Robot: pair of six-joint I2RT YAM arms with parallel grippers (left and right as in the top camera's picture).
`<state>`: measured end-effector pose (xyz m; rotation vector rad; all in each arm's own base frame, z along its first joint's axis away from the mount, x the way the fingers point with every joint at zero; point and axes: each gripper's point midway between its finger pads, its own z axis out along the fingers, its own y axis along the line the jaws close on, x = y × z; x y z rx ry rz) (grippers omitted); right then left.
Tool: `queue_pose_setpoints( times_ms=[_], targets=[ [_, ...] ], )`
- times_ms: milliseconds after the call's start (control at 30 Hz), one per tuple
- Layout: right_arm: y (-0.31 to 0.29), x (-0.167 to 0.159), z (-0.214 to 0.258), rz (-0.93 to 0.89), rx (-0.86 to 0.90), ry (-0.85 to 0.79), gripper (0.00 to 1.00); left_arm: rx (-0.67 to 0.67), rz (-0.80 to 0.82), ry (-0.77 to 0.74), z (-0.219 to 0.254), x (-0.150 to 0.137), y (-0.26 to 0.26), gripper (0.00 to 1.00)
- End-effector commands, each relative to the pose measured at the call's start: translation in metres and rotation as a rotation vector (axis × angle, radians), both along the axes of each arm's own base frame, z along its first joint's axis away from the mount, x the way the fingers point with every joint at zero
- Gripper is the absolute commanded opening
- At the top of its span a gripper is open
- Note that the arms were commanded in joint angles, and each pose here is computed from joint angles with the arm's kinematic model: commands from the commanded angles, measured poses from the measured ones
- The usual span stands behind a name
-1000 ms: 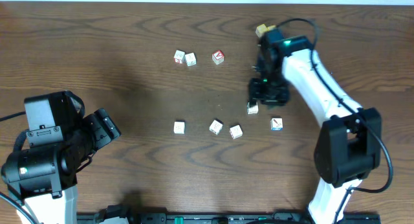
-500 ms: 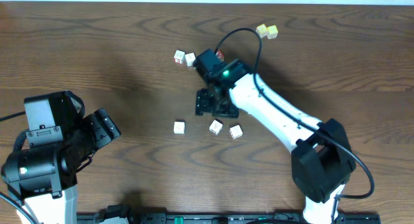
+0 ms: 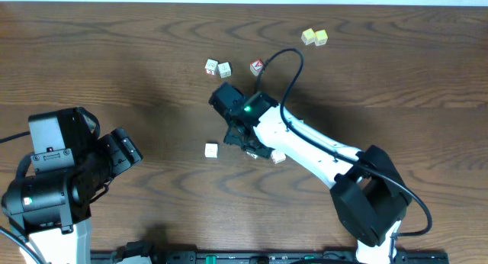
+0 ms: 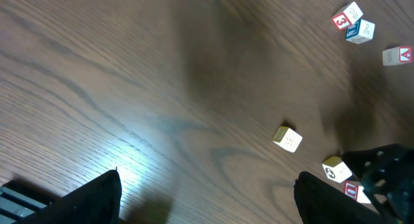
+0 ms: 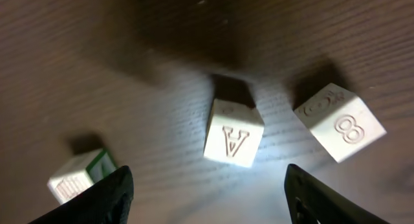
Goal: Lift 5 blocks
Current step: 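Lower the right gripper and close it on the airplane-picture block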
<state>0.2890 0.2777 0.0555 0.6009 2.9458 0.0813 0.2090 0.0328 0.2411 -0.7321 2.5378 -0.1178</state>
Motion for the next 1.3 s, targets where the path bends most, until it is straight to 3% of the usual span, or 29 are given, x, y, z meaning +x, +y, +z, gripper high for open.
queue_pose_setpoints(
  times_ms=[0, 300, 433, 733, 1100, 1267],
  targets=[
    [-0.011, 0.001, -0.013, -0.072, -0.034, -0.016, 0.72, 0.011, 0.013, -0.005, 0.003, 0.000, 0.002, 0.86],
    [-0.011, -0.001, -0.030, -0.071, -0.019, -0.026, 0.72, 0.011, 0.013, -0.005, 0.003, 0.000, 0.002, 0.86],
    [-0.013, -0.001, -0.033, -0.072, -0.031, -0.025, 0.64, 0.011, 0.013, -0.005, 0.003, 0.000, 0.002, 0.86],
    [-0.014, -0.004, -0.059, -0.081, -0.045, 0.034, 0.63, 0.011, 0.013, -0.005, 0.003, 0.000, 0.002, 0.86],
    [-0.011, 0.003, -0.058, -0.034, -0.030, 0.014, 0.39, 0.011, 0.013, -0.005, 0.003, 0.000, 0.002, 0.86],
    [-0.001, 0.006, -0.058, 0.070, -0.005, -0.001, 0.38, 0.011, 0.013, -0.004, 0.003, 0.000, 0.002, 0.86]
  ],
)
